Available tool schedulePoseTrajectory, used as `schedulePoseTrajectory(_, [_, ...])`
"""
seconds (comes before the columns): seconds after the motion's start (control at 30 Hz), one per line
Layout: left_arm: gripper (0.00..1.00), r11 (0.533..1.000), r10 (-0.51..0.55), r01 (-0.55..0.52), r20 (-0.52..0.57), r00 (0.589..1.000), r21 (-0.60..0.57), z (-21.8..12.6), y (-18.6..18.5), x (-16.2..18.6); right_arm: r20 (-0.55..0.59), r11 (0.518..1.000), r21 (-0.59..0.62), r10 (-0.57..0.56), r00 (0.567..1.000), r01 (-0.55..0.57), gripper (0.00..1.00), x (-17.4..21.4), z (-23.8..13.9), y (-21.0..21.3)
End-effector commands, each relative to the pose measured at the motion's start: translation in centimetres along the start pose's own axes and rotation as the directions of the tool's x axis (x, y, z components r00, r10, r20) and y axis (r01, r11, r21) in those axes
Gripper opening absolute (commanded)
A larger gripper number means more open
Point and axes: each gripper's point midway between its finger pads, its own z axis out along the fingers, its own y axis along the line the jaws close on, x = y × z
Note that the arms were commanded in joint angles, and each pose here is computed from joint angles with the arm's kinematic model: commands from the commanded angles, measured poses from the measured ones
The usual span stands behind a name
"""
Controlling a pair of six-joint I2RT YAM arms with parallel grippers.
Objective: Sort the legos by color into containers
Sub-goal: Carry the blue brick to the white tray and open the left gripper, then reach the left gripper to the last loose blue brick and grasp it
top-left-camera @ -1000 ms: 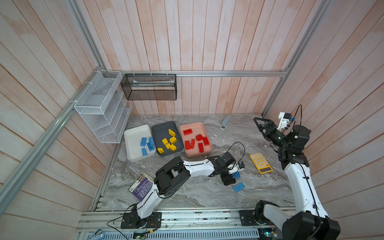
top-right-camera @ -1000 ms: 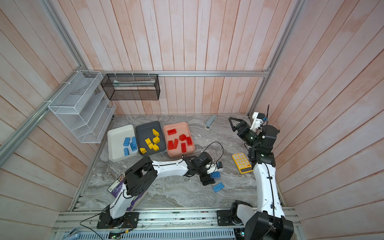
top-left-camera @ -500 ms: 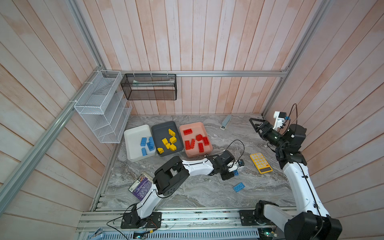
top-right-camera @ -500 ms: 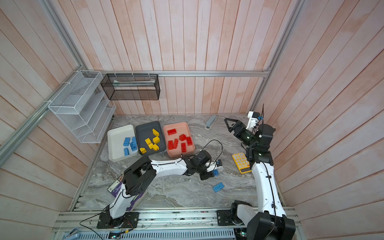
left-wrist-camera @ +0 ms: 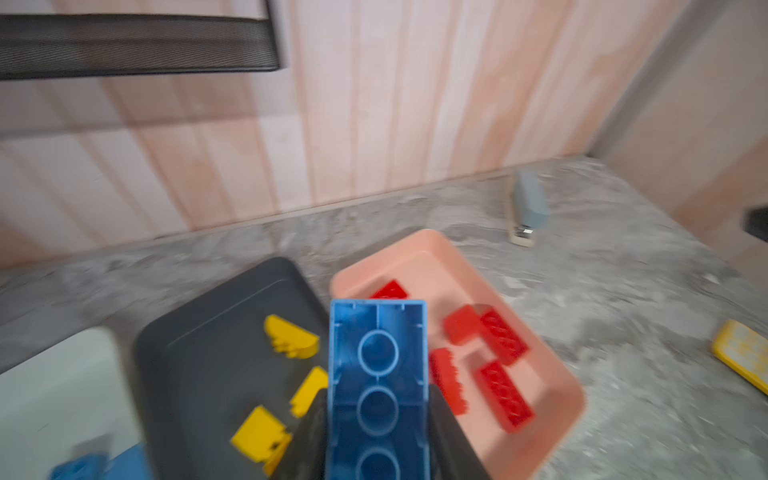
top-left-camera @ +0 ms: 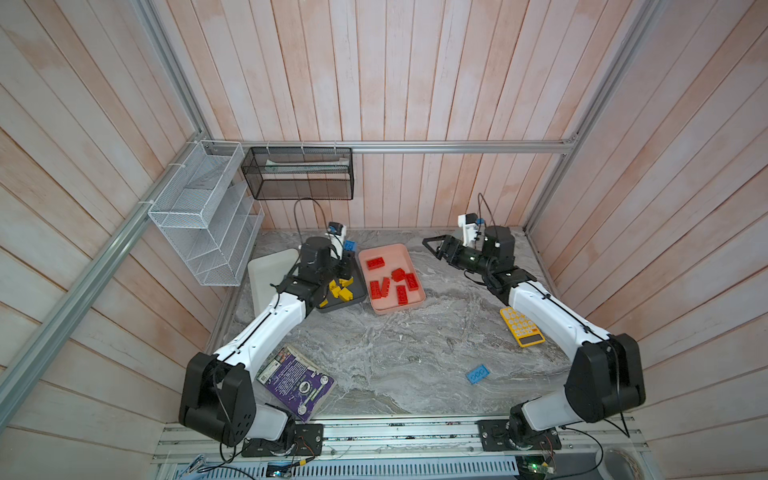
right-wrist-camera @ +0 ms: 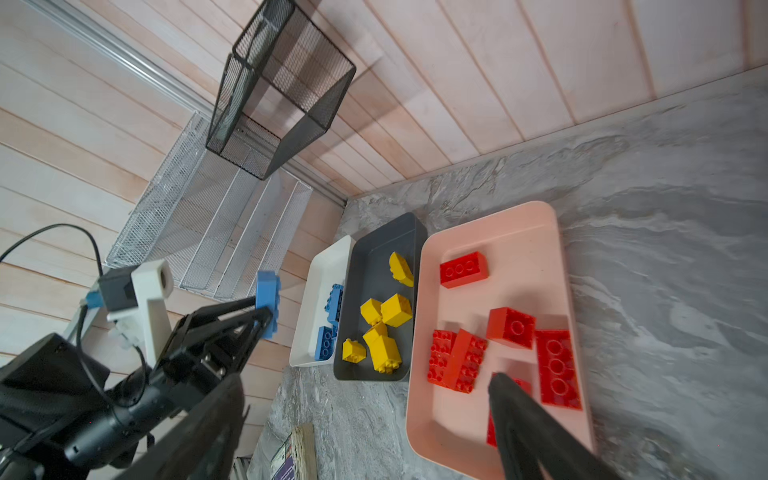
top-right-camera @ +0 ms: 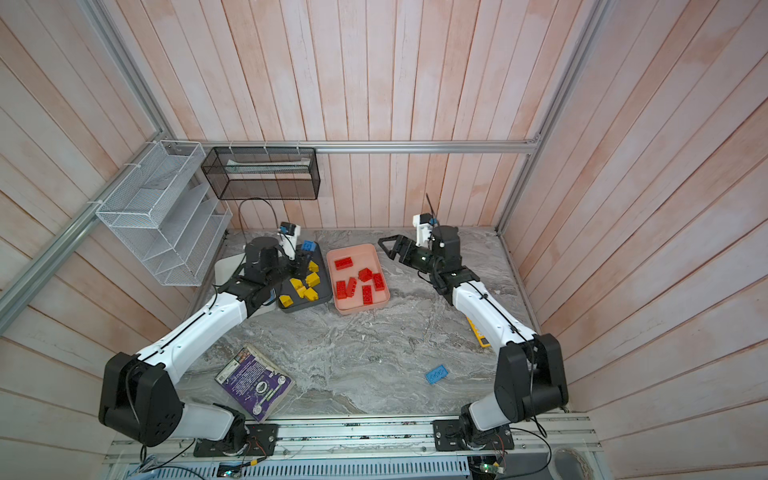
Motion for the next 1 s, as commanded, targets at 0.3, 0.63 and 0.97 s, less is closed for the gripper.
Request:
schedulePoseTrajectory(0.3, [0.3,0.786,-0.492,0.33,-0.206,0.846,-0.523,2.2,16.4,13.3,-0.061,0.992,-0.1,-0.086,0.994,0.08,0.91,4.0,5.8,3.3])
schedulePoseTrajectory(0.63, [0.78,0.833,-0.466,0.326,-0.251,0.848,-0.447,2.6,14.2,11.3,-0.037,0.991,-0.076,-0.111,0.993,0.108,0.92,2.8,3.7,4.0])
schedulePoseTrajectory(0.97, [0.82,0.974,0.138,-0.108,-0.145,0.98,0.199,0.3,-8.3,3.8,0.178,0.999,0.017,0.029,0.984,-0.033,0.93,-4.8,-8.5,-1.7])
